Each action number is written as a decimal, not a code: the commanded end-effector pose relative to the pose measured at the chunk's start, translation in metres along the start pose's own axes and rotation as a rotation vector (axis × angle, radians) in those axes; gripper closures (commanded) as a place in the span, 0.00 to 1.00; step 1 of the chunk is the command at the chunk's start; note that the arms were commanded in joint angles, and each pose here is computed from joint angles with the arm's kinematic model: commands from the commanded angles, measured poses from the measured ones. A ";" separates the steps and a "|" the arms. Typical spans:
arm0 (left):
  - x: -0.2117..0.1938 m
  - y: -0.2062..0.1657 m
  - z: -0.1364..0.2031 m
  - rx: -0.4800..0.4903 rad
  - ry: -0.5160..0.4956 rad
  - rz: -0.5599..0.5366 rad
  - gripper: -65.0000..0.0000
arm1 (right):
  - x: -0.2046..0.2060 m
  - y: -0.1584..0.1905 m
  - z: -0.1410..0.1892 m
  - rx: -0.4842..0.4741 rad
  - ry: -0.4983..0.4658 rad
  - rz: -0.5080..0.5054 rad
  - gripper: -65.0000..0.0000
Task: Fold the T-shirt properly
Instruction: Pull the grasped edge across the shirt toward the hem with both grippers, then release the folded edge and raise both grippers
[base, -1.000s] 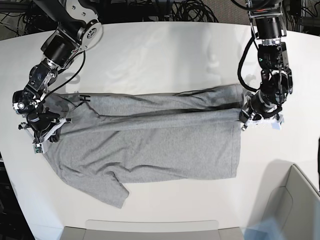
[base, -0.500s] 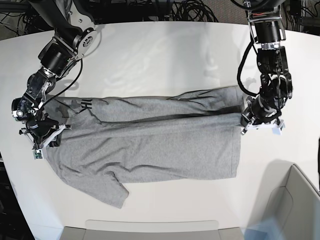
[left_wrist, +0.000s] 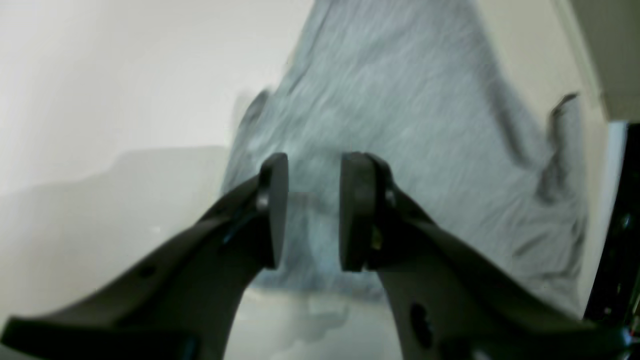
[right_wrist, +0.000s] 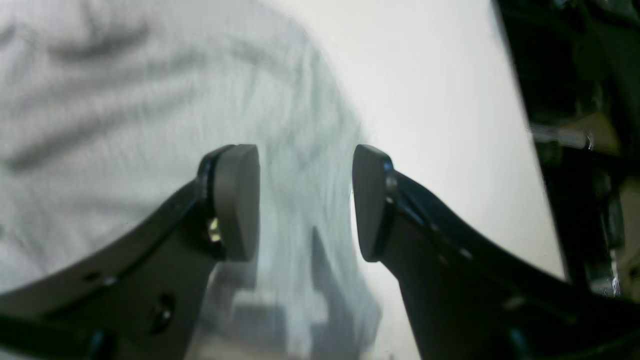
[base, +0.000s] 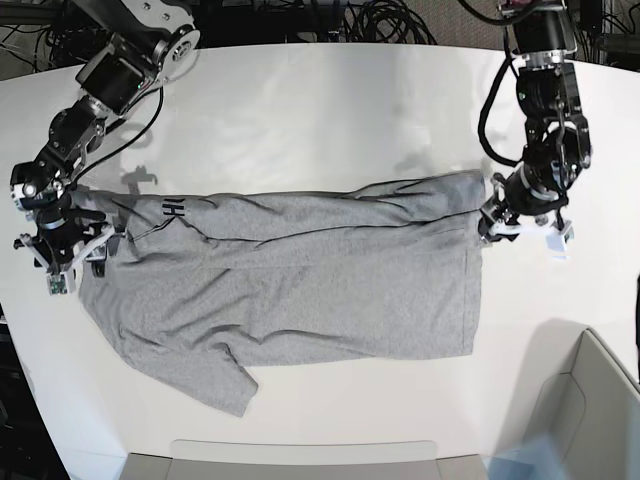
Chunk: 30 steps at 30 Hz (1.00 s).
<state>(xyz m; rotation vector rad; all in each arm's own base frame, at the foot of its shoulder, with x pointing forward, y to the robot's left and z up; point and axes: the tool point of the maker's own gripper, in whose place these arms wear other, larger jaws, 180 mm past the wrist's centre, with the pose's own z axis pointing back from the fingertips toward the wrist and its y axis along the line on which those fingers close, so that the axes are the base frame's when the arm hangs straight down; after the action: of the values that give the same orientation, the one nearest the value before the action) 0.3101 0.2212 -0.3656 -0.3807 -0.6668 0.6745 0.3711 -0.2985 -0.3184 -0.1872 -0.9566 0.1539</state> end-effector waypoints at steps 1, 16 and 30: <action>0.001 -0.005 0.007 -0.020 -0.011 -0.025 0.71 | 0.009 0.000 0.005 0.001 -0.050 -0.004 0.54; -0.060 -0.041 -0.009 -0.080 0.146 -0.158 0.72 | -0.043 0.021 0.005 0.096 0.017 -0.084 0.79; -0.059 0.077 -0.040 0.214 0.203 -0.097 0.79 | -0.089 -0.032 -0.017 0.048 0.212 -0.074 0.86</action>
<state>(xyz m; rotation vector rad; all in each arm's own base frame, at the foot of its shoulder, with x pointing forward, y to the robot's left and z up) 0.2864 0.2038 -0.4474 -0.3463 -0.4586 0.5706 0.3298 -0.3375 -0.4061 -0.0843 -0.7153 0.0905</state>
